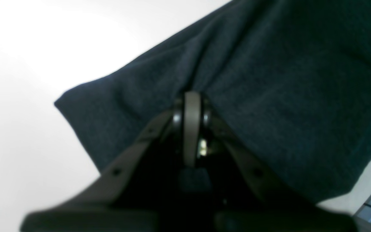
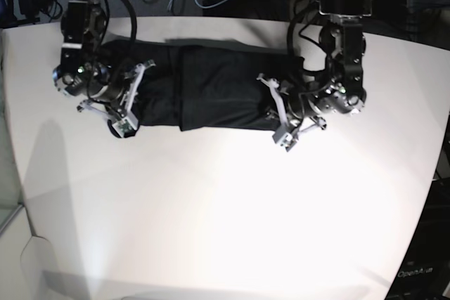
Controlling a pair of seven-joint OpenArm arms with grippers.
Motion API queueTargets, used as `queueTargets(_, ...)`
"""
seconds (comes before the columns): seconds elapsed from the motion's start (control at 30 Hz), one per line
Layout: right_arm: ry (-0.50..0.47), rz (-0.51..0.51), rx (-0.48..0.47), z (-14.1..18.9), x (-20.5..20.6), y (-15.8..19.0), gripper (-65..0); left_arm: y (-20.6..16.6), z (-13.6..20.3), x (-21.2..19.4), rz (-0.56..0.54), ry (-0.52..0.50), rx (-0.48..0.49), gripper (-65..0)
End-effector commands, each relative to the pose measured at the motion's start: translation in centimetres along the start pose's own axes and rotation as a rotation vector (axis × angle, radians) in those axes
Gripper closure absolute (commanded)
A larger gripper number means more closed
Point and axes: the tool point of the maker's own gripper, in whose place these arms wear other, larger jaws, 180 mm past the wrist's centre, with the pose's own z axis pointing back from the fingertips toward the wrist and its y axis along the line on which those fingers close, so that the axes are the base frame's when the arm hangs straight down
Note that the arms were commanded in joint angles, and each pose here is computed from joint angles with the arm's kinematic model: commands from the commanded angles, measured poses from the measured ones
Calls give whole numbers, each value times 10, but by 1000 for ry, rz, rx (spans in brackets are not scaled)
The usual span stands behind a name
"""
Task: Fold the T-shirt properly
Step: 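Hold the folded shirt with both grippers and straighten its edges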
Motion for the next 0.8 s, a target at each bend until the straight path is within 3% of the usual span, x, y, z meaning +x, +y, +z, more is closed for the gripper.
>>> queueTargets(0.0,9,3,-7,0,-2,-2,-2,9,3,-6,-14,43,37,0)
queueTargets(0.43,-55,29,-58,9,19,-25,-2,17,5,12,-28,15,52,0)
queueTargets(0.77,-132,90,-145,37,48,-43,-2,19,7,29,-41,-18,59,0)
